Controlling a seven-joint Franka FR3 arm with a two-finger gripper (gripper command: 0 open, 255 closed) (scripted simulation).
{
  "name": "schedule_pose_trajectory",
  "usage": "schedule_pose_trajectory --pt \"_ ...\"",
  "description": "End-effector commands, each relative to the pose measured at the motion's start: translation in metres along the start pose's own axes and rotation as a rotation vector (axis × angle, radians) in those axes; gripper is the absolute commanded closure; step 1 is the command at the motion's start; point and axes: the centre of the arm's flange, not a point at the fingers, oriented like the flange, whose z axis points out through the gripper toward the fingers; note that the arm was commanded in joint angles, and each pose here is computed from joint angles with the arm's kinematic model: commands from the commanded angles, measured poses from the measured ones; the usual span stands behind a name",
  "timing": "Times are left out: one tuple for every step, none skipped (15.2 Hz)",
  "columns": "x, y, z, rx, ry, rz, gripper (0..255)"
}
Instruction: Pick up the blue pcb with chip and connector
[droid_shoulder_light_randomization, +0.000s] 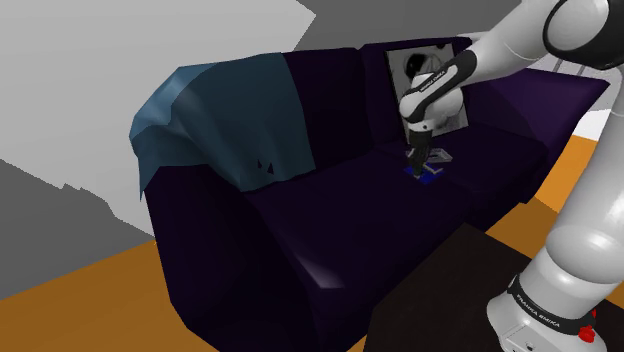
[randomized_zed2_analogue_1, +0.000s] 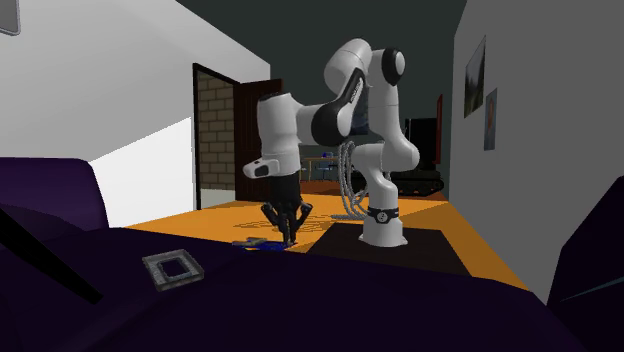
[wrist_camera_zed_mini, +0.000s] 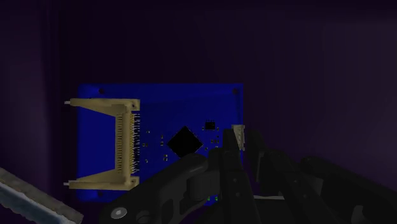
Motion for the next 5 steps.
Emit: schedule_pose_trajectory --pt "-0.001 -0.002 -0.010 0.000 0.000 0.000 255" --pt "-0.002 -0.002 -0.015 0.000 0.000 0.000 255" --pt "-0.003 -0.002 -0.020 0.000 0.000 0.000 255" --pt "-0.003 -0.002 -0.021 0.000 0.000 0.000 255" --pt "-0.003 -0.002 -0.021 0.000 0.000 0.000 255"
